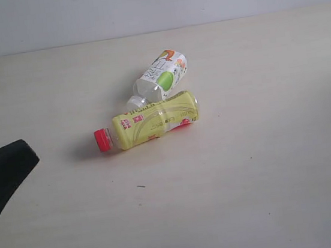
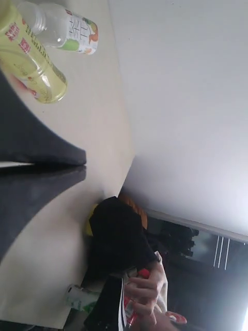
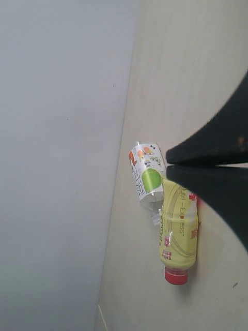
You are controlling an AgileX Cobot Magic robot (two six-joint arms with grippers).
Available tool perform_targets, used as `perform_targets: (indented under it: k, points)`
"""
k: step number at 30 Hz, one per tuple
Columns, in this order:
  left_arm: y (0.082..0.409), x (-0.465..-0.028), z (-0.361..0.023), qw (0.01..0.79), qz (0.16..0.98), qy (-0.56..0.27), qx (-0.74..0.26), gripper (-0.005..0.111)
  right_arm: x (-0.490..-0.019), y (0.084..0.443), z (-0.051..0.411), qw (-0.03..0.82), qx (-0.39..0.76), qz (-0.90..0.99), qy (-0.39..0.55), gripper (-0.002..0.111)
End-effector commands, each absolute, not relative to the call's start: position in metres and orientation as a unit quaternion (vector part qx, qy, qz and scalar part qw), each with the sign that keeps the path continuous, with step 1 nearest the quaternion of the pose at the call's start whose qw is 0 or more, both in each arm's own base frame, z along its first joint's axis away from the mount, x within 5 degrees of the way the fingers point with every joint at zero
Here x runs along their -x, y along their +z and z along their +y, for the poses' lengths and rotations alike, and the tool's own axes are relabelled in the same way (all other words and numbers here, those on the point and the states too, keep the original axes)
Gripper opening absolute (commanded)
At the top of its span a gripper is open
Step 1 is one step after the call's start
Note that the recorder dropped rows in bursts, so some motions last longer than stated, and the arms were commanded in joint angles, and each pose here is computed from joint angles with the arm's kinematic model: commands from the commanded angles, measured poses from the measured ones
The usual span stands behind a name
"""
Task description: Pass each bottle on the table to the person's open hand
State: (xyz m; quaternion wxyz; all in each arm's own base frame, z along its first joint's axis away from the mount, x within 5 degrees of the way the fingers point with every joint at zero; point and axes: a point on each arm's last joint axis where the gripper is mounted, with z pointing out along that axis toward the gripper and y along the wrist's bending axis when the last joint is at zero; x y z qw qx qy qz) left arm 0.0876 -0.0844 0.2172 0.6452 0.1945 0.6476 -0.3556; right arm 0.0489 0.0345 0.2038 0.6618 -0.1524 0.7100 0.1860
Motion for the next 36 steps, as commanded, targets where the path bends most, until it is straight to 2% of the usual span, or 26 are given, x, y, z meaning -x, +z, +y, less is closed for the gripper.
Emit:
perform_targets:
  k: [1, 7, 10, 18, 36]
  points:
    - [0.214, -0.087, -0.082, 0.646, 0.652, -0.346, -0.193, 0.000, -0.049, 0.203, 0.034, 0.663, 0.155, 0.709, 0.182, 0.000]
    - [0.211, -0.094, -0.074, 0.629, 0.685, -0.353, -0.103, 0.000, -0.049, 0.203, 0.034, 0.663, 0.155, 0.709, 0.182, 0.000]
    - [0.207, -0.095, -0.074, 0.627, 0.698, -0.321, -0.126, 0.000, -0.049, 0.203, 0.034, 0.663, 0.155, 0.709, 0.182, 0.000]
    - [0.201, -0.095, -0.074, 0.611, 0.717, -0.308, -0.135, 0.000, -0.049, 0.203, 0.034, 0.663, 0.155, 0.709, 0.182, 0.000]
    - [0.201, -0.095, -0.074, 0.611, 0.717, -0.307, -0.136, 0.000, -0.049, 0.203, 0.034, 0.663, 0.155, 0.709, 0.182, 0.000]
